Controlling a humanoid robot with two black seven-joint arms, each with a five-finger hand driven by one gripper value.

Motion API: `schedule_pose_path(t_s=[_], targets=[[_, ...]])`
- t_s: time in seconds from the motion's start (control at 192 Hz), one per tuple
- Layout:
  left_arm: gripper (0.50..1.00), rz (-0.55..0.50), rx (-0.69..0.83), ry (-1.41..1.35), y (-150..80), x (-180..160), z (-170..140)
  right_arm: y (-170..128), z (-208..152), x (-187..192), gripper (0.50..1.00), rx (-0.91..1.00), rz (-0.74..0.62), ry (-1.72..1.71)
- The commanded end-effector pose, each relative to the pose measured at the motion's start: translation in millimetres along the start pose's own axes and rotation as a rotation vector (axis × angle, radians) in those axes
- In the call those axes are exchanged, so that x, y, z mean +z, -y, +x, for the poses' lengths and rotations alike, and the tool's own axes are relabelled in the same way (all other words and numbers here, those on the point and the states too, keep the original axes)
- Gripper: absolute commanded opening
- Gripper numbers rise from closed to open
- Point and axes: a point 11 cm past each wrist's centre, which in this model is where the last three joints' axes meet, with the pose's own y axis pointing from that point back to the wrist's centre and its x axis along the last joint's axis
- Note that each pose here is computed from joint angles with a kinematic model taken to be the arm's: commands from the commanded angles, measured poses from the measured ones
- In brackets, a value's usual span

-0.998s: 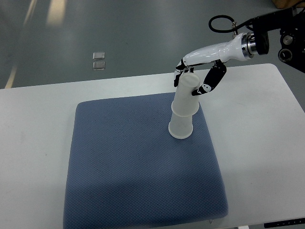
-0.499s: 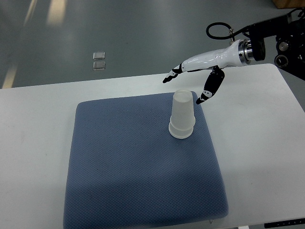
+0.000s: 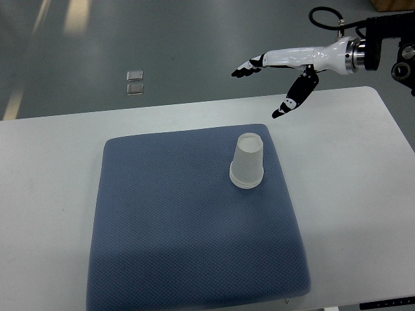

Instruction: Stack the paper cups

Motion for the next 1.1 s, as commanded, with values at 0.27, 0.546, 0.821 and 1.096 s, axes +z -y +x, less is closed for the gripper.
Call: schedule_pose_path(t_s=[0.27, 0.546, 0.821, 1.096], targets=[[1.000, 0.000, -0.001, 0.000, 0.0, 0.0, 0.0, -35.4, -13.5, 104.8, 0.913, 0.474, -0.137, 0.589], [1.000, 0.000, 0.000, 0.000, 0.0, 0.0, 0.2, -29.9, -42.2, 131.8, 0.913, 0.705, -0.186, 0.976], [1.000, 0.000, 0.000, 0.000, 0.0, 0.0, 0.2, -5.5, -70.1, 133.2, 0.913, 0.843, -0.200, 1.194], [1.000, 0.000, 0.000, 0.000, 0.0, 0.0, 0.2, 22.9, -84.0, 116.2, 0.917, 0.867, -0.093, 1.340]])
